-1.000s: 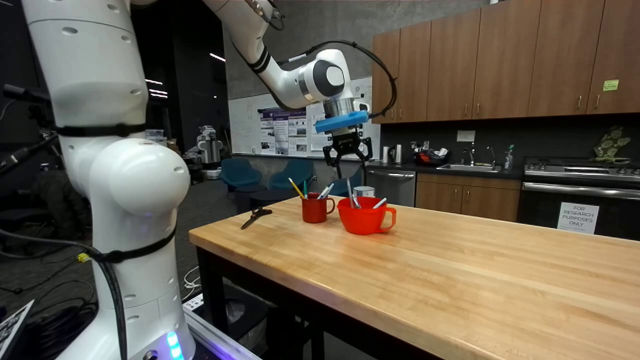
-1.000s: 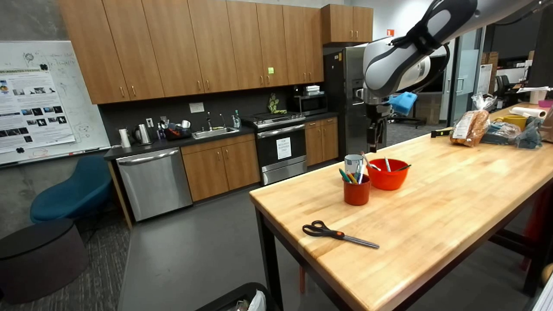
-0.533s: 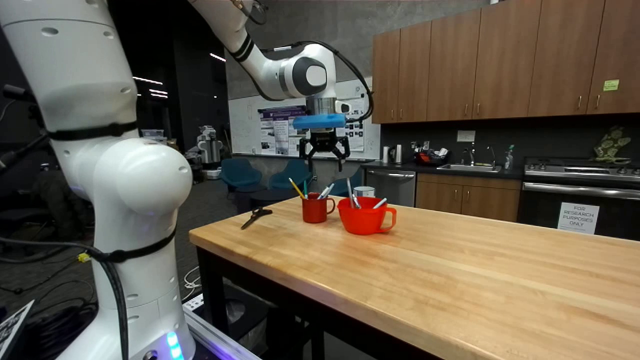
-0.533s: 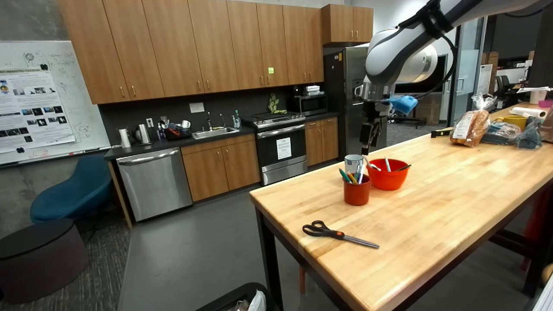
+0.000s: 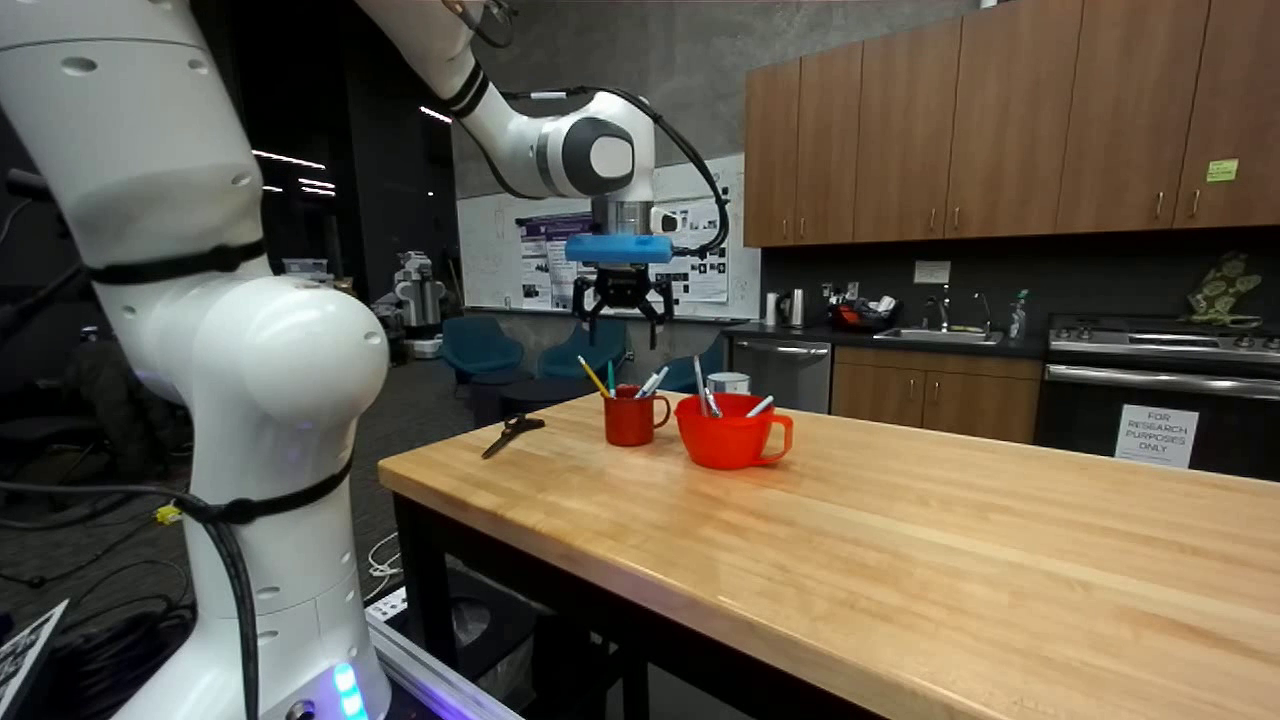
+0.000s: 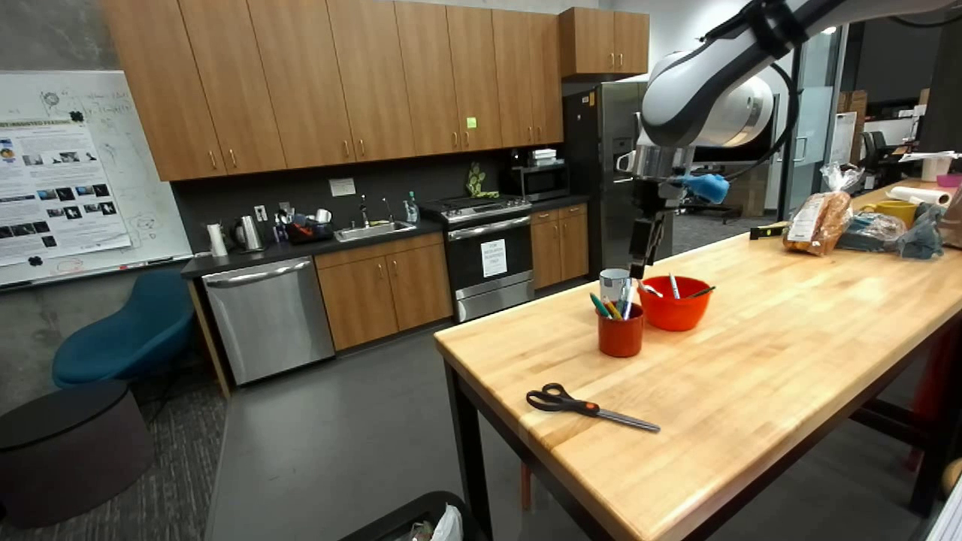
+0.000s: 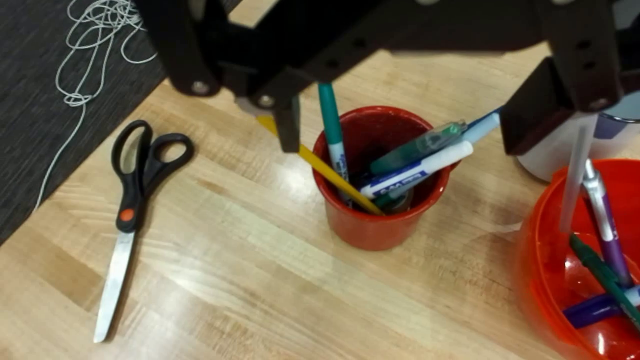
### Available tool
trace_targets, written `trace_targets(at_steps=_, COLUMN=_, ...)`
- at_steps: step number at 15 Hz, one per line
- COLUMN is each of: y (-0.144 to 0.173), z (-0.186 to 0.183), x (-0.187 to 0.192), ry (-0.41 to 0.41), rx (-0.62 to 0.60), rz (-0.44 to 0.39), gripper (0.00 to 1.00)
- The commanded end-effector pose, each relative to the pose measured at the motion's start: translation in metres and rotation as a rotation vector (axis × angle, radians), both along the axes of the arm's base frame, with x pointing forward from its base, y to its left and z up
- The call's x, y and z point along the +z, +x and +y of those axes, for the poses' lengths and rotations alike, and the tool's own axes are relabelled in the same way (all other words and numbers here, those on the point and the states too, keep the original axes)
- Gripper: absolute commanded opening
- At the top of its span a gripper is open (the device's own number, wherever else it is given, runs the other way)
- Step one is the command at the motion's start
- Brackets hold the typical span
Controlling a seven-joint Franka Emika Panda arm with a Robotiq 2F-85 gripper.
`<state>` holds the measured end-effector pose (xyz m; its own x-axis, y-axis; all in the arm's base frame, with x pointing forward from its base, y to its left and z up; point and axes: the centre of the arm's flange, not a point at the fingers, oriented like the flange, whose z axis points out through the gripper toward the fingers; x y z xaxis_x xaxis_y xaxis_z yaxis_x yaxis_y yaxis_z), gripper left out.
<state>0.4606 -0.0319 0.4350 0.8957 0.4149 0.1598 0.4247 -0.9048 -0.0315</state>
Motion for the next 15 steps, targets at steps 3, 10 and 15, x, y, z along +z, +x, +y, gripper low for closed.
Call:
trace_targets(at_steps=3, y=-0.027, z=0.027, x=0.000, ry=-0.057, rx=0.095, rz=-0.034, gripper=1.00)
trace_targets(at_steps=10, y=-0.041, z=0.071, x=-0.009, ry=-0.184, rx=0.237, rz=-0.071, gripper=1.00)
trace_targets(at_steps=15, y=-0.046, z=0.104, x=-0.026, ry=-0.251, rx=0.344, rz=-0.079, gripper=1.00)
